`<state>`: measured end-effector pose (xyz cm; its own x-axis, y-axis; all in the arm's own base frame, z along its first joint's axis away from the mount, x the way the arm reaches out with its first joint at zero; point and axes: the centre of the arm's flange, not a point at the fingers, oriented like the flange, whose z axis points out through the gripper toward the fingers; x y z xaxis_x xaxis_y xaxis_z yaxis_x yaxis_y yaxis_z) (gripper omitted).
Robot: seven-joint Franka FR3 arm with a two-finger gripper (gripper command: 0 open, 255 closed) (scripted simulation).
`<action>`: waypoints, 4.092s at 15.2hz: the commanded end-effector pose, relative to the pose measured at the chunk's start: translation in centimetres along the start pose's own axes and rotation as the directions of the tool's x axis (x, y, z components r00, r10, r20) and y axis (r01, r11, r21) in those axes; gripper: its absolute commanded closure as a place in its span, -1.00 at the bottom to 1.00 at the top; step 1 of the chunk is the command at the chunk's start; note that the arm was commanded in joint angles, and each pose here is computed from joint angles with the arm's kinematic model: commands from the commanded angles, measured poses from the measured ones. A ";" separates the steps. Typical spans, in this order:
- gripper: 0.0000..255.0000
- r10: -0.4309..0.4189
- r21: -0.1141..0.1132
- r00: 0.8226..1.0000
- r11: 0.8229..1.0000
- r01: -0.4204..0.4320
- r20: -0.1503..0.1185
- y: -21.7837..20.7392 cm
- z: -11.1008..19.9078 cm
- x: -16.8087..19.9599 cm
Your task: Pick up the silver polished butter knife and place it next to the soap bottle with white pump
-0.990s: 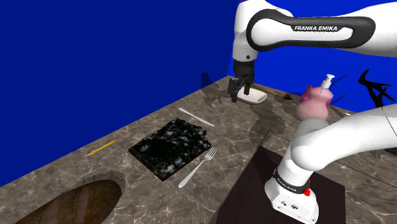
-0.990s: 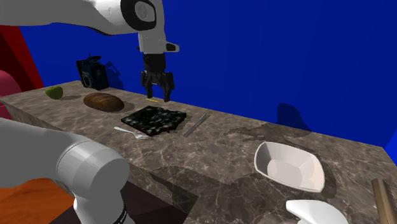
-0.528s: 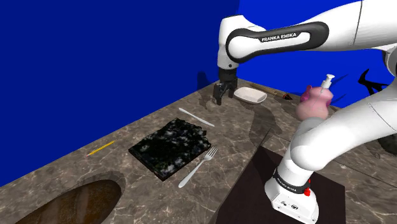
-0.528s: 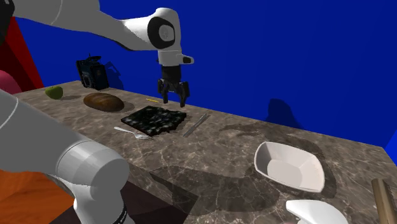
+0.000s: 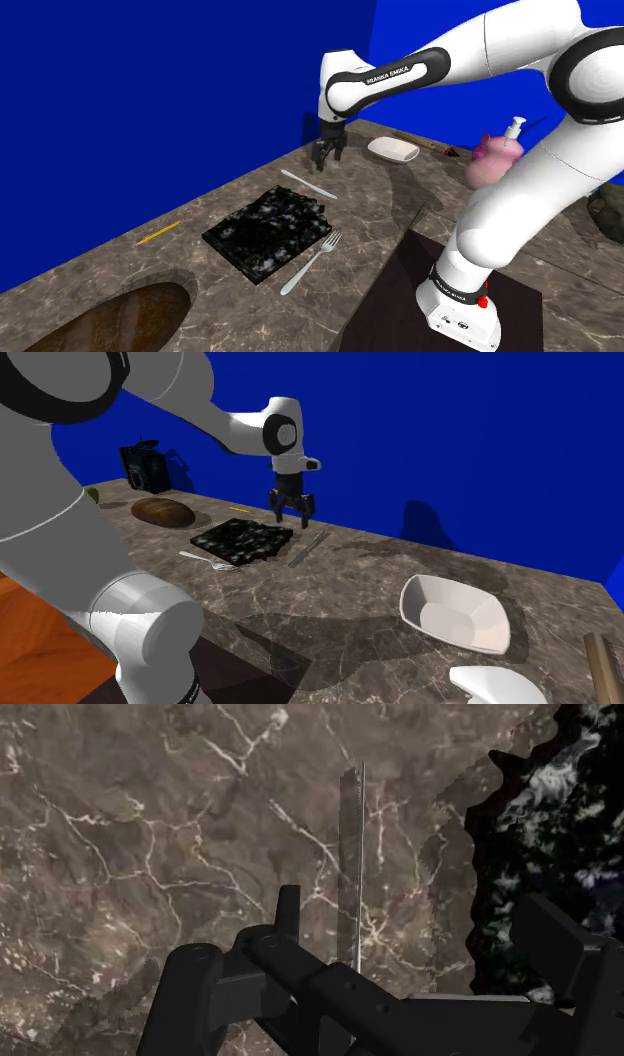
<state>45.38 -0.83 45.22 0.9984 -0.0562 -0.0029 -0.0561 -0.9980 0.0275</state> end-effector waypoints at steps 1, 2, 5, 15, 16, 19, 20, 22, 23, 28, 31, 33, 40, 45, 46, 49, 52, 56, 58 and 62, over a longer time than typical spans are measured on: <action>-1.00 -0.011 0.005 1.000 1.000 0.011 -0.013 0.3 1.4 2.3; -1.00 -0.017 0.008 1.000 1.000 0.017 -0.018 0.3 2.1 3.4; -1.00 -0.033 0.015 0.999 0.999 0.033 -0.035 0.3 4.0 6.6; -1.00 -0.053 0.024 0.997 0.998 0.054 -0.056 0.1 9.6 10.8; -1.00 -0.053 0.024 0.997 0.998 0.054 -0.056 0.1 10.1 10.9; -1.00 -0.053 0.024 0.997 0.998 0.054 -0.056 0.1 10.4 10.9; -1.00 -0.053 0.024 0.997 0.998 0.054 -0.056 0.1 10.4 10.9; -1.00 -0.053 0.024 0.997 0.998 0.054 -0.056 0.1 10.4 10.9; -1.00 -0.053 0.024 0.997 0.998 0.054 -0.056 0.1 10.4 10.9; 1.00 -0.053 0.024 0.997 0.998 0.054 -0.056 0.1 10.4 10.9; 1.00 -0.053 0.024 0.997 0.998 0.054 -0.056 0.1 10.4 10.9; 1.00 -0.053 0.024 0.997 0.998 0.054 -0.056 0.1 10.4 10.9; 1.00 -0.053 0.024 0.997 0.998 0.054 -0.056 0.2 7.2 10.9; 1.00 -0.053 0.024 0.997 0.998 0.054 -0.056 0.3 4.6 10.9; 1.00 -0.053 0.024 0.997 0.998 0.054 -0.056 0.3 4.1 10.9; 1.00 -0.053 0.024 0.997 0.998 0.054 -0.056 0.3 2.5 10.8; 1.00 -0.053 0.024 0.997 0.998 0.054 -0.056 0.4 0.9 10.8; 1.00 -0.053 0.024 0.997 0.998 0.054 -0.056 0.4 -1.2 10.8; 1.00 -0.053 0.024 0.997 0.998 0.054 -0.056 0.5 -2.3 10.8; 1.00 -0.053 0.024 0.997 0.998 0.054 -0.056 0.5 -4.4 10.8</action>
<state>56.24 -1.89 49.11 0.9986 -0.0020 0.0525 -0.0021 -1.0000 0.0031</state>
